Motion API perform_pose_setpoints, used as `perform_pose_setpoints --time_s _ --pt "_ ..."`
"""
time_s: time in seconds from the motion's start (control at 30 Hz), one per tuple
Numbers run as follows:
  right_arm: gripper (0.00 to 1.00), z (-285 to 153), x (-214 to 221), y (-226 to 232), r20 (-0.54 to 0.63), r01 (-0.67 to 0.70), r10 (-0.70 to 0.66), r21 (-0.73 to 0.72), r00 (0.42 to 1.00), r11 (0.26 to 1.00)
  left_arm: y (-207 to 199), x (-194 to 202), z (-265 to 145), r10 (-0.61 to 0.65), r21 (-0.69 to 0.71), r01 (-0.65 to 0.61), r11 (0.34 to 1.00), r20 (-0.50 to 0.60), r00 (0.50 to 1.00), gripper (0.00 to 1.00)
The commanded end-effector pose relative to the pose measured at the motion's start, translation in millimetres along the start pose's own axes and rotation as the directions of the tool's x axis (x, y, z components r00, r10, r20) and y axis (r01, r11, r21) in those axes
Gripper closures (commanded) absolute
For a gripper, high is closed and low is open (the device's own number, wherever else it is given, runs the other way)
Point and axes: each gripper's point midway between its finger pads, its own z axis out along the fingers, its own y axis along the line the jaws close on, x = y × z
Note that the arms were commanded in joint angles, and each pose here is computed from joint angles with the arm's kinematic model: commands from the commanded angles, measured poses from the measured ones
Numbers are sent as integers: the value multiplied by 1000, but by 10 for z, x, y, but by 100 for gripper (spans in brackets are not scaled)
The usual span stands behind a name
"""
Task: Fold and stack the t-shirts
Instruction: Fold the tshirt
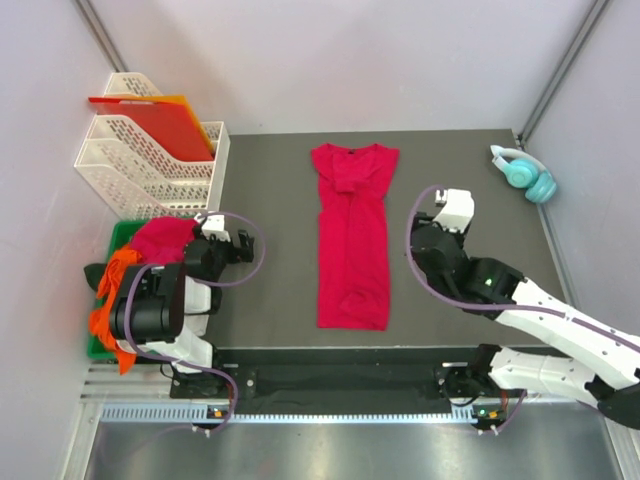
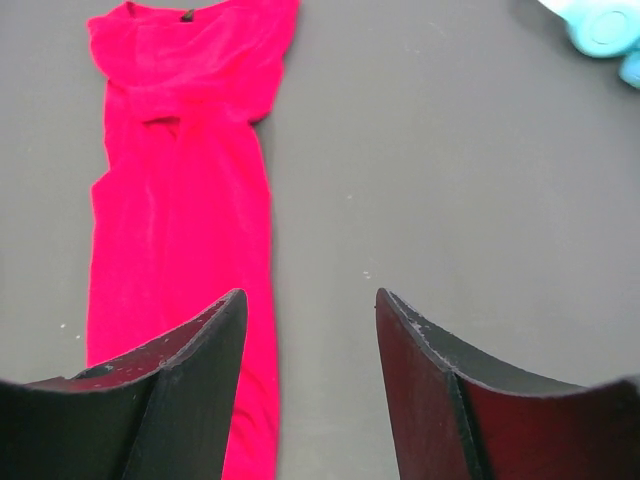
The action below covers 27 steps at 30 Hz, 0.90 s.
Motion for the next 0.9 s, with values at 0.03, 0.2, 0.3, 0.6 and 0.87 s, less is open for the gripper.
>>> perform_pose_setpoints --time_s 0.03,0.2,0.3,0.6,0.87 --pt "45 31 167 -206 -78 35 -31 47 997 998 40 -262 49 26 -19 -24 1000 93 995 1" --pt "47 134 301 -275 -96 82 -74 89 993 993 226 -309 28 50 -295 -23 955 84 995 1" --pt "47 147 351 -272 -104 75 -66 92 992 993 202 -464 -163 121 -354 -61 933 150 981 1" --pt "46 167 383 -250 -100 58 -50 84 994 995 -904 -531 46 215 -191 -286 939 -324 921 1" --pt "46 172 358 -289 -88 59 -49 110 995 992 -852 -375 -467 -351 -642 234 730 -60 934 1"
